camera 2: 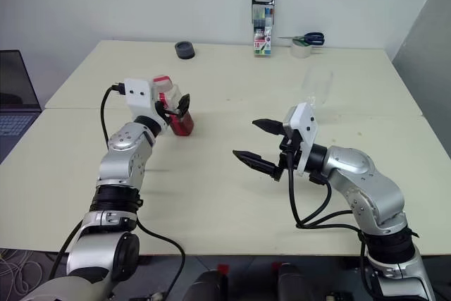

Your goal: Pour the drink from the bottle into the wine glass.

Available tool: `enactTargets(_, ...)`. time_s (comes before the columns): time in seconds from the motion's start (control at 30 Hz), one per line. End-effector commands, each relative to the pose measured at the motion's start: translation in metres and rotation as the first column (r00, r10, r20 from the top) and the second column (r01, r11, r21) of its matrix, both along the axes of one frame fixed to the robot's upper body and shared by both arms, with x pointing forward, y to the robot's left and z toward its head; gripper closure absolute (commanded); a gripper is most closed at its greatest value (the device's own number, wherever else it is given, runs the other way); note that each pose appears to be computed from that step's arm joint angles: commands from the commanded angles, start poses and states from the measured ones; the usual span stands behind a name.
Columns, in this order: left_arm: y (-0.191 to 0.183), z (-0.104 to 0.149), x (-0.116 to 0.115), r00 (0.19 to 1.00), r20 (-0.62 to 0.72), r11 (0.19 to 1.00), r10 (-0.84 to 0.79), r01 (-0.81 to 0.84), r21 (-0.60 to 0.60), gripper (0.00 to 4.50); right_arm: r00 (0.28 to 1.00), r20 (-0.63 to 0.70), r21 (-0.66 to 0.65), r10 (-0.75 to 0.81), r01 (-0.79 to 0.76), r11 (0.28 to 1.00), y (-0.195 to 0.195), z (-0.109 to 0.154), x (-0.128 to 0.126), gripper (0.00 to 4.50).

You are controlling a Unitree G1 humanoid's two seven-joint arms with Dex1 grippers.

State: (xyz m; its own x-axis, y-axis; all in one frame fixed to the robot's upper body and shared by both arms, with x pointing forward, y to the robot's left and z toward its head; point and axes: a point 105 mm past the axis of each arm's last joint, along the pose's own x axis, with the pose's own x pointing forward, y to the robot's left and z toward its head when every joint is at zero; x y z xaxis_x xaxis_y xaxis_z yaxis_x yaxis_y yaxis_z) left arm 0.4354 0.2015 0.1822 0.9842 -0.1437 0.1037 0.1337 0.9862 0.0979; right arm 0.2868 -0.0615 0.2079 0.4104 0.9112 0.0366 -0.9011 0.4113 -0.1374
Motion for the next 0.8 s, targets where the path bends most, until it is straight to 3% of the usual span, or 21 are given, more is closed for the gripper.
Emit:
enactTargets(0.03,-0.0059,0.0208,0.003,0.998,0.068,1.0,-0.013,0.012,0.015,0.03,0.998,0.054,0.021,0.023,-0.024,0.999,0.0012,0.0146,-0.0033,0.0)
enactTargets(0.2,-0.0074,0.0205,0.0042,0.998,0.068,1.0,-0.019,0.017,0.025,0.03,0.998,0.056,0.02,0.015,-0.017,1.0,0.0002,0.0145,-0.0019,0.0)
enactTargets(0.3,-0.0071,0.0189,0.004,0.998,0.066,0.999,-0.021,0.019,0.033,0.64,0.998,0.055,0.02,0.008,-0.009,1.0,-0.0011,0.014,-0.0006,0.0)
enactTargets(0.53,-0.0071,0.0188,0.0038,0.997,0.068,0.999,-0.026,0.024,0.029,2.68,0.999,0.053,0.029,0.0,-0.001,1.0,-0.0023,0.0143,0.0005,0.0)
enactTargets(0.8,-0.0113,0.0197,-0.0037,0.992,0.102,0.997,-0.071,0.07,0.017,2.73,0.998,0.065,0.036,-0.015,0.012,0.999,-0.0032,0.0166,0.0003,0.0)
